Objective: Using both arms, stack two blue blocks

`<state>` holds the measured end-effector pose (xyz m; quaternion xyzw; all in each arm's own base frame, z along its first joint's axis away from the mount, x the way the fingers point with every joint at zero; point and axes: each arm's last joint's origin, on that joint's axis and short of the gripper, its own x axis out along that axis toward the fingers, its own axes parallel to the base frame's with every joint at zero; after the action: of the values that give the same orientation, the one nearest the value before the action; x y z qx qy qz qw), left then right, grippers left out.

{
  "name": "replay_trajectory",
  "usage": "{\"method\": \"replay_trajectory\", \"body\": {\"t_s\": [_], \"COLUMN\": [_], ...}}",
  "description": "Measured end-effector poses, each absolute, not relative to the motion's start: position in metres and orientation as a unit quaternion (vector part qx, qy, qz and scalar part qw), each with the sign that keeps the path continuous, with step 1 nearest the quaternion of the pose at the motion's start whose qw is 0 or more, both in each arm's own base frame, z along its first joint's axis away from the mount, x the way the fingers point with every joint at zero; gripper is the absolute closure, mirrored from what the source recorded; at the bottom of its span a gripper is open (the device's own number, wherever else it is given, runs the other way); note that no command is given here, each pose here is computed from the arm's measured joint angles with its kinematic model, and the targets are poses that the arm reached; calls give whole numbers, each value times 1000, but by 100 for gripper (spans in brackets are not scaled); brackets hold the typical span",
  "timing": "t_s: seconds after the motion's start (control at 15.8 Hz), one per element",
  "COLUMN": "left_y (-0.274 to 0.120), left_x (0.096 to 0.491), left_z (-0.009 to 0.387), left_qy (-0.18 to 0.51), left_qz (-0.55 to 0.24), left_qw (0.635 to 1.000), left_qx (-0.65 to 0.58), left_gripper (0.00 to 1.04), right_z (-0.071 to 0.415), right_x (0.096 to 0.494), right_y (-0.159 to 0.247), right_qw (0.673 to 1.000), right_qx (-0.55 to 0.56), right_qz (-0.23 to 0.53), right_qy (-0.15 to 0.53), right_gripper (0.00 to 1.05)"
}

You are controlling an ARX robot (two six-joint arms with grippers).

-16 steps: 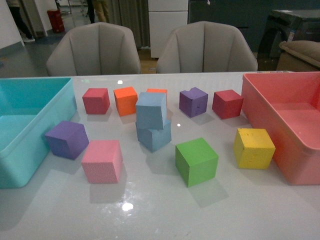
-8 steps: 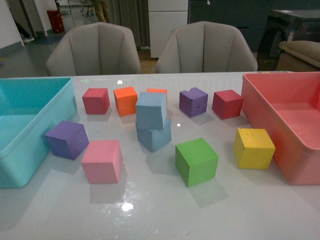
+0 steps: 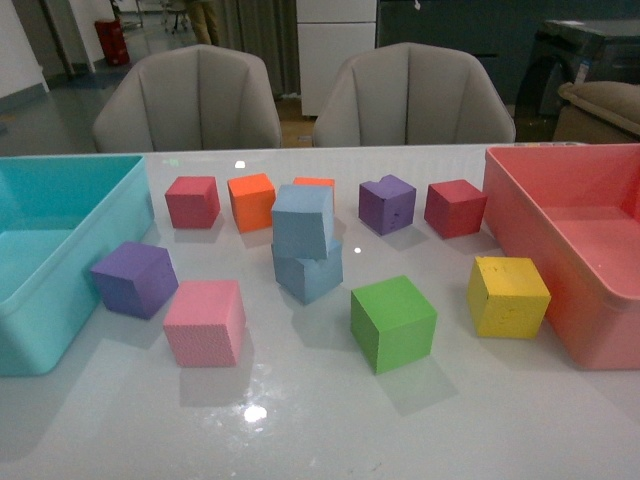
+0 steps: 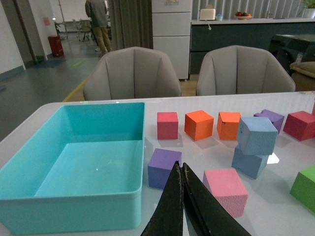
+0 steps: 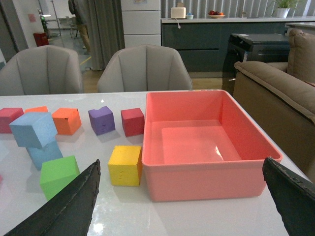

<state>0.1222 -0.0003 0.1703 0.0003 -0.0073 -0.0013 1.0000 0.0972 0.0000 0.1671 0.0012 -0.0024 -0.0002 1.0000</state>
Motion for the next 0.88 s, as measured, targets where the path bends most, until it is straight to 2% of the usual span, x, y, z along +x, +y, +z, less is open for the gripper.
{"method": "replay_trajectory", "body": {"t_s": [0.51, 0.63, 0.7, 0.88], "left_y": [0, 0, 0, 0], "left_x": [108, 99, 98, 98], "left_z": [170, 163, 168, 166], "left_qy": [-6, 20, -8, 2], "left_qz": [-1, -2, -2, -1], "left_qw": [1000, 1000, 1000, 1000], "left_qx": [0, 0, 0, 0], "left_gripper": [103, 103, 103, 103], "right_z": [167, 167, 167, 167], "right_x": [97, 97, 97, 97], "right_y": [0, 0, 0, 0], "right_qw": [1000, 1000, 1000, 1000], "right_qx": [1, 1, 1, 1], "right_qz": [0, 0, 0, 0], "right_qy": [-3, -3, -2, -2], "right_gripper": [6, 6, 6, 6]}}
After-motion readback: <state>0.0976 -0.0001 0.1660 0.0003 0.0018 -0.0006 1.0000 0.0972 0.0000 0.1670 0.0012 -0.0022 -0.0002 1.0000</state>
